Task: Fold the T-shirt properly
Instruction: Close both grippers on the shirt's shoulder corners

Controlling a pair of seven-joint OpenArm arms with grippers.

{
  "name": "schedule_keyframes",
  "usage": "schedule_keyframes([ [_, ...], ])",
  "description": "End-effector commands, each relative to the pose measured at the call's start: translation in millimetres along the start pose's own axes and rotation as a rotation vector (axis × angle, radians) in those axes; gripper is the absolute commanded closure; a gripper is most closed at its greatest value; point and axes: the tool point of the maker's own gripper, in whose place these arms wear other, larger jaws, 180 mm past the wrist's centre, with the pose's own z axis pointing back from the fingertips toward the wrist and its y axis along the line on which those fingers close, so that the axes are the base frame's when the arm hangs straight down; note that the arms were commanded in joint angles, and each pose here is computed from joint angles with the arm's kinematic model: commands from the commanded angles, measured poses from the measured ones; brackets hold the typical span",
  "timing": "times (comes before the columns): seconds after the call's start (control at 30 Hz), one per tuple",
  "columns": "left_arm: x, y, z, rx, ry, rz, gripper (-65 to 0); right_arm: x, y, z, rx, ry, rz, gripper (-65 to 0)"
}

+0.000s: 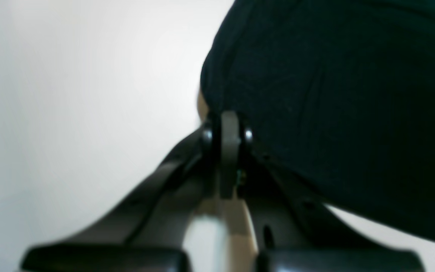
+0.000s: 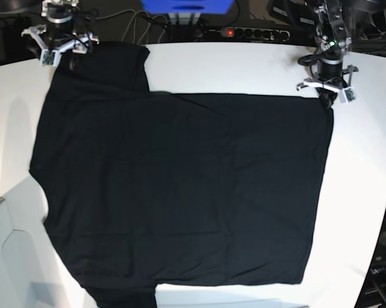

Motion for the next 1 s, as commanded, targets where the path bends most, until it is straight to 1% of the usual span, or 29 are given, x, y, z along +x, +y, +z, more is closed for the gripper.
schedule_keyframes([
  [0.0, 6, 4, 1, 0.005, -0.015, -0.016, 0.0, 3, -3, 1, 0.000, -0.017, 0.013, -46.9],
  [0.07, 6, 4, 1, 0.005, -0.015, -0.016, 0.0, 1, 0, -1, 0.016, -0.013, 0.013, -46.9],
  [0.2, 6, 4, 1, 0.005, -0.015, -0.016, 0.0, -2, 20, 1, 0.120, -0.006, 0.034, -46.9],
  [0.37, 6, 4, 1, 0.005, -0.015, -0.016, 0.0, 1, 23, -2, 0.128, -0.013, 0.032, -46.9],
  [0.5, 6, 4, 1, 0.005, -0.016, -0.016, 0.0, -10, 24, -8, 0.128, 0.015, 0.024, -46.4],
  [0.73, 9, 5, 2, 0.007, -0.024, -0.017, 0.0, -15, 26, -8, 0.136, 0.028, 0.024, -40.4],
  [0.8, 10, 5, 2, 0.007, -0.026, -0.017, 0.0, -16, 26, -8, 0.138, 0.030, 0.024, -37.3],
  [0.83, 10, 5, 2, 0.007, -0.026, -0.017, 0.0, -17, 30, -7, 0.154, 0.031, 0.028, -34.9],
  [0.9, 10, 5, 2, 0.007, -0.026, -0.017, 0.0, -19, 39, -5, 0.216, 0.043, 0.046, -27.5],
  [0.97, 10, 5, 2, 0.007, -0.026, -0.017, 0.0, -25, 50, -2, 0.281, 0.075, 0.068, -17.7],
])
